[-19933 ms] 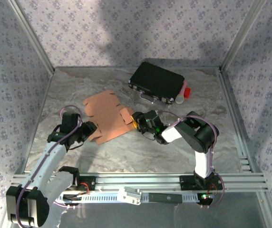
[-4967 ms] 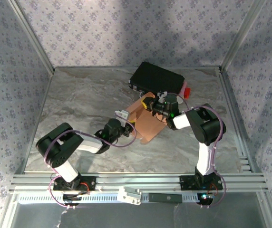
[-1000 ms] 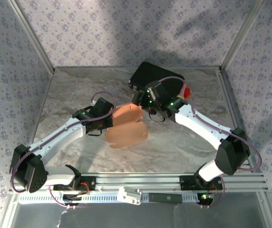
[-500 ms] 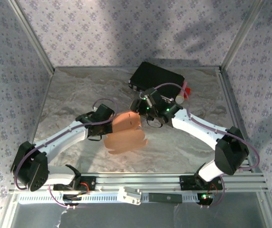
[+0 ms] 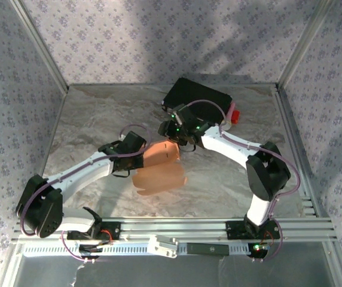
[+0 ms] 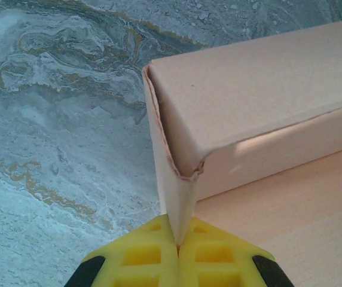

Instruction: Fold the paper box

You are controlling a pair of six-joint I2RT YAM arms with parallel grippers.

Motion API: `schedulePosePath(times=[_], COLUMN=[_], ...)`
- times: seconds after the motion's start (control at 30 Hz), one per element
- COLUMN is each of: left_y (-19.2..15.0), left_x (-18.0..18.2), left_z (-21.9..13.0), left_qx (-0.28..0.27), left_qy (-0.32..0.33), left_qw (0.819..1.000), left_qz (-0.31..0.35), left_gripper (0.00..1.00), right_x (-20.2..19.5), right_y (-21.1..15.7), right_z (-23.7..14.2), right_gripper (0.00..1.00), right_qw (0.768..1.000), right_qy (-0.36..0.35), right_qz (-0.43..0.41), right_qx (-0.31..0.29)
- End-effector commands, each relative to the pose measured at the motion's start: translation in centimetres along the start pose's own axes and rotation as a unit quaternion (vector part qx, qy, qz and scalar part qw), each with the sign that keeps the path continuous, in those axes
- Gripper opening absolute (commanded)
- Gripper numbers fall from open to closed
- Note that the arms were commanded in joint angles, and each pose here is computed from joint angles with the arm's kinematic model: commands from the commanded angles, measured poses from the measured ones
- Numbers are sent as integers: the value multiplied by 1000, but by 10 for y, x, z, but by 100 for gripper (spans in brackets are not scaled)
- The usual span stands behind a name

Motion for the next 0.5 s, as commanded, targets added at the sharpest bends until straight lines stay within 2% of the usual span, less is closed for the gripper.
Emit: schedulePosePath(times=[0.0, 0.47], left_y=[2, 2], left_x=[-5, -14], left_z=[-5, -6], left_qx=[-8, -19], left_qy=[-3, -2], left_qw=[1000, 1000], left_qz=[13, 24], left_gripper=[0, 0], right_x=[3, -13], right_y=[4, -13], right_z=[3, 12], right_gripper=[61, 60], right_qw=[1000, 999], right_qy=[-10, -34], right_qz=[-18, -23], right_qx=[11, 36])
Point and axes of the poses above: each hand's point on the last joint's axis, 136 mm out from that joint toward the fingers, its own z axis out along the fingers, its own x axis along the line the jaws close on, y = z × x, the point moved 8 cm from there along -z, back along the fingers, and after that the axes turned 13 degrees about -z, right-handed, at the moved point
